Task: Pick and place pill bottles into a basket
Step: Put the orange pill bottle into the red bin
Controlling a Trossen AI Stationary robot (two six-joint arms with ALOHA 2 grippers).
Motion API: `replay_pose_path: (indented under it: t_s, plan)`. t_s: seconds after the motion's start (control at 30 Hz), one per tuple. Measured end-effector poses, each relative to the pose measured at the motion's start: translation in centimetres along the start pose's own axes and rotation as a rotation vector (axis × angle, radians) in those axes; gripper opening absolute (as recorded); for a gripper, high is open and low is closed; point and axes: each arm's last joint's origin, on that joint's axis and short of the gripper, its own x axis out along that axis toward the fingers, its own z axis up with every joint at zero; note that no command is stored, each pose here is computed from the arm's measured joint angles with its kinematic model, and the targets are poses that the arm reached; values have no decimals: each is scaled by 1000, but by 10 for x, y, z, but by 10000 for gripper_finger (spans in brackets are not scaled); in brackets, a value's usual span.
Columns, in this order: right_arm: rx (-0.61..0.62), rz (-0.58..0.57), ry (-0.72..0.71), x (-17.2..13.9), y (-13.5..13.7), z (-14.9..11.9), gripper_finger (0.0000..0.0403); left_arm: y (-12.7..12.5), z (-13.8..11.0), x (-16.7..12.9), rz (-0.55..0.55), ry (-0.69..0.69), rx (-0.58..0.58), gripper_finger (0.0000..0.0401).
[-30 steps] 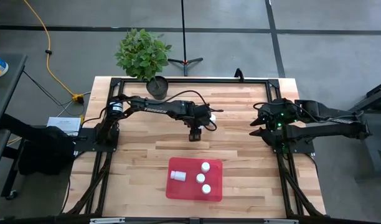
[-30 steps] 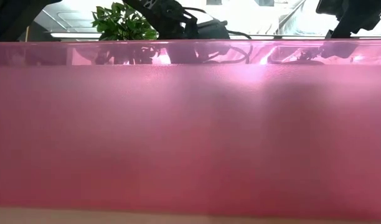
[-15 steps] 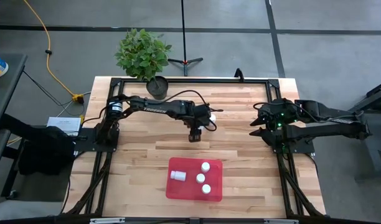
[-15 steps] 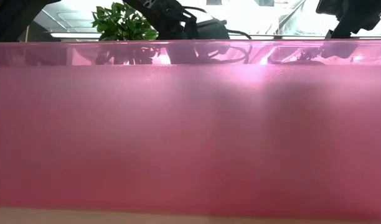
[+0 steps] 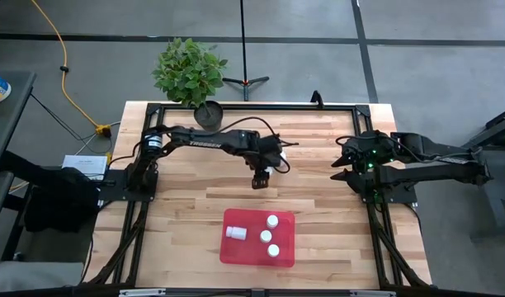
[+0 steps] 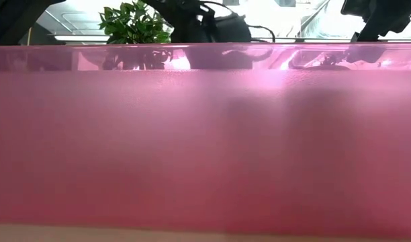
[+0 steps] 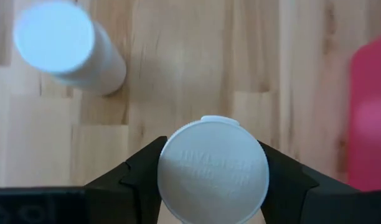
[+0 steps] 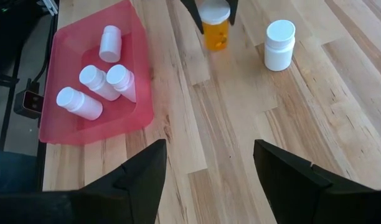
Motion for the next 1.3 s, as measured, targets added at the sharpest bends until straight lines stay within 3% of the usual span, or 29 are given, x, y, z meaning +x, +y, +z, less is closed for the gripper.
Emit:
replay_pose_path:
  t_s: [0.33,0.53,1.03,1.3]
  plan:
    - [-4,0,0,0,0,0,232,-7,19,-31,-133,-7,18,240]
    - [-4,0,0,0,0,0,232,-17,28,-47,-276,-31,13,236]
    - [-4,0,0,0,0,0,232,-104,19,-44,-421,101,129,236]
    - [-8,0,0,0,0,0,232,-148,10,-42,-400,138,187,239]
